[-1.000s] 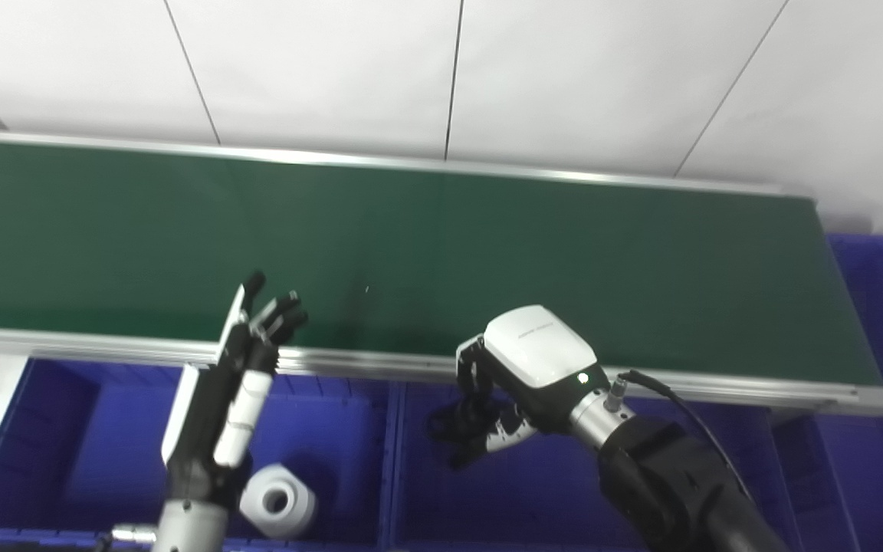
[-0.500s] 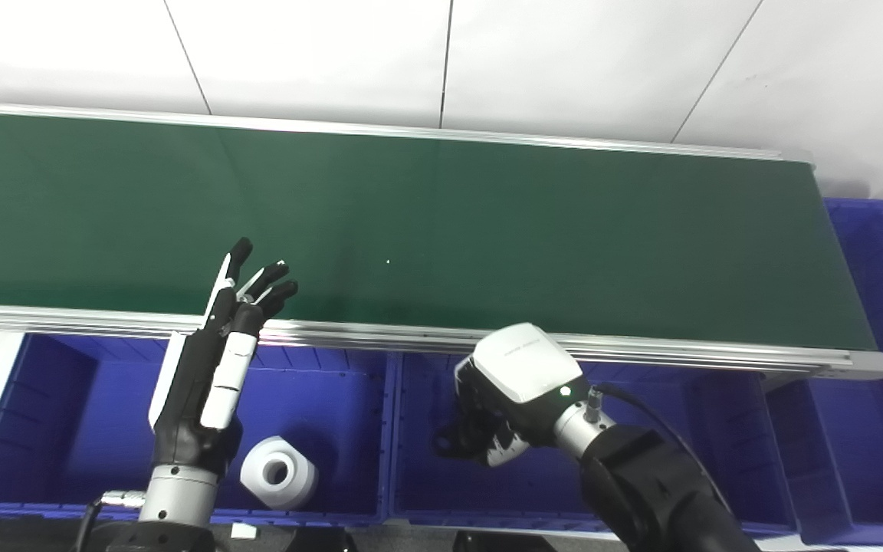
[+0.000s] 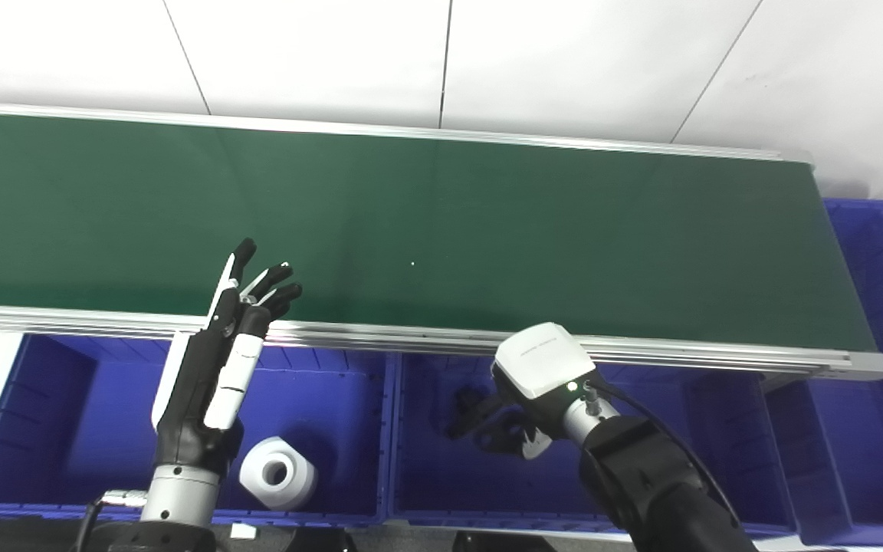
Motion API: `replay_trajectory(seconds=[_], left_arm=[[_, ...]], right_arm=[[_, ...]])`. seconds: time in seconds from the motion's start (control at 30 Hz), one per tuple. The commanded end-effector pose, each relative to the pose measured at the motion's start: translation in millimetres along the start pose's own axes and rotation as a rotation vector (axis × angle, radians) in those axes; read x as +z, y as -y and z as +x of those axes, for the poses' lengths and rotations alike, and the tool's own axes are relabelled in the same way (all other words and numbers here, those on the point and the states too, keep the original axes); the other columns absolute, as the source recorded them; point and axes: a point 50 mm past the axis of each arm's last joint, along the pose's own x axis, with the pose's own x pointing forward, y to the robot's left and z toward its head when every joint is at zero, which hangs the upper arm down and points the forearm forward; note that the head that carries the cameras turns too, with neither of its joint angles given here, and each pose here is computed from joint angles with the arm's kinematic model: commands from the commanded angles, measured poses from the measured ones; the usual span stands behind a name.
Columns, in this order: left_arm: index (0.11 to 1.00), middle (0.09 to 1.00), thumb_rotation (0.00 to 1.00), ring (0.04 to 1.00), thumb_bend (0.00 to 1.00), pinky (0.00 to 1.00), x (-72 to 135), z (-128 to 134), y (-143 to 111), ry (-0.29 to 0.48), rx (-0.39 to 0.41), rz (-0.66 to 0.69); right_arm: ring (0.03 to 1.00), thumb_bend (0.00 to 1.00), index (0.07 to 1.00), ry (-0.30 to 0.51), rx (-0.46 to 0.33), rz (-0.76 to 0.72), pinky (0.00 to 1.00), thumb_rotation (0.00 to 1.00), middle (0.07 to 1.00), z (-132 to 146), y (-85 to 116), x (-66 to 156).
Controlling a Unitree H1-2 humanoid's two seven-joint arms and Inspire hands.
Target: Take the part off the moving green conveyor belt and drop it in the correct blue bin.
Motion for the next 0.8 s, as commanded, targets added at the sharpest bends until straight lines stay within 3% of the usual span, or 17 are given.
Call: replay_trajectory(seconds=[0.0,0.33,0.47,0.67,0.77], left_arm=[[1.000,0.878,0.88,0.832,0.57,0.87,9,1,2,0.057,-0.007,0.013],[0.993,0.868,0.90,0.833,0.57,0.87,7,4,5,0.061,-0.011,0.026],[0.994,0.868,0.89,0.829,0.58,0.87,7,4,10,0.057,-0.007,0.013],[0.998,0.863,0.89,0.827,0.60,0.87,4,1,17,0.059,-0.004,0.006],[1.000,0.865,0.89,0.832,0.60,0.87,-1,-1,19,0.062,-0.007,-0.007]], right_arm=[[0.300,0.99,0.709,0.024,-0.007,-0.023,0.21,0.67,0.451,-4,11,2],[0.462,1.00,0.768,0.074,0.083,0.052,0.32,0.82,0.632,-17,23,4],[0.551,1.00,0.785,0.089,0.105,0.134,0.38,0.80,0.712,-32,30,3],[0.561,0.97,0.773,0.144,0.037,0.417,0.41,0.75,0.685,-75,36,1],[0.616,0.94,0.759,0.159,-0.060,0.606,0.48,0.71,0.696,-97,30,-1]])
